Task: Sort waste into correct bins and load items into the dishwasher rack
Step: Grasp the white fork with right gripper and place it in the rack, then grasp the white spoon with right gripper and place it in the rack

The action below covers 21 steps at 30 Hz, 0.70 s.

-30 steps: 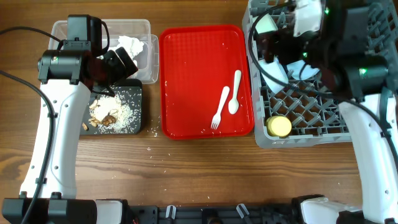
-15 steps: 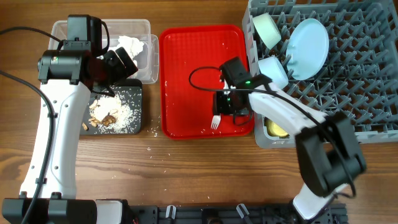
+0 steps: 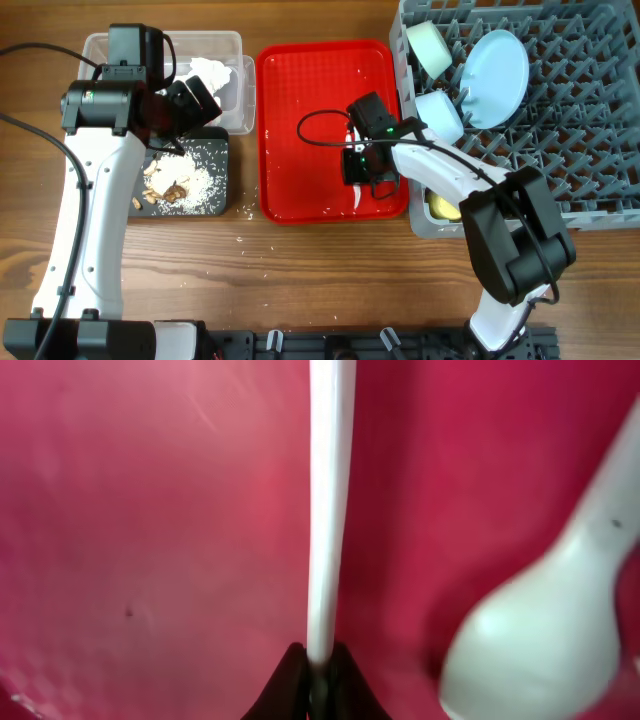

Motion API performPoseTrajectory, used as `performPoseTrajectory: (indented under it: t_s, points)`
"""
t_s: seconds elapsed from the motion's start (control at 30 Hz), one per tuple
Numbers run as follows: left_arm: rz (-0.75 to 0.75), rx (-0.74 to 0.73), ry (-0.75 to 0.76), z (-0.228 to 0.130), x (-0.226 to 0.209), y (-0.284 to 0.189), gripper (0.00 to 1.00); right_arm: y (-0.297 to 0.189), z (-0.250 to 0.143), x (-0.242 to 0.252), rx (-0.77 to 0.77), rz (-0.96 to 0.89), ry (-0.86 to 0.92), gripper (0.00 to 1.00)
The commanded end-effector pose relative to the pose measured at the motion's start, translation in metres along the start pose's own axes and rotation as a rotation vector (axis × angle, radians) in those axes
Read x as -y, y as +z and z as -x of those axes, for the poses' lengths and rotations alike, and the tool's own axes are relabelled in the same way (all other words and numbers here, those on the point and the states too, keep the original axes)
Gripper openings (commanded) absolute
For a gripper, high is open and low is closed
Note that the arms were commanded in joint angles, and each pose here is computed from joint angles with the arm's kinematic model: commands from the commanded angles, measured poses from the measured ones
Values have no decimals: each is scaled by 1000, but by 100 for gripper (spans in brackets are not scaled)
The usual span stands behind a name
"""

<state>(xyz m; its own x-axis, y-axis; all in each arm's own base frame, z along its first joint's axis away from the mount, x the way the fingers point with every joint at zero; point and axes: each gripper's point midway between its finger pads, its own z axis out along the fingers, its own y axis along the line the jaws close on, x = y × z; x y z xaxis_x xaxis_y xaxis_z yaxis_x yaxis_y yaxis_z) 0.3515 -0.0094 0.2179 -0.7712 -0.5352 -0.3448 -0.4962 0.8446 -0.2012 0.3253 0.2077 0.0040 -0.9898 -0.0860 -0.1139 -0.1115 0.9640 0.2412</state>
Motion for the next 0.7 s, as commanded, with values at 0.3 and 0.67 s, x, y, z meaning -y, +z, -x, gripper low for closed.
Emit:
performPoseTrajectory:
  t_s: [0.3,0.67]
  points:
    - [10,13,-2,4,-3,-2,100,-280,-4,156,534,-245,605,4]
    - [10,13,-2,4,-3,-2,100,-196,5,193,345,-170,687,62]
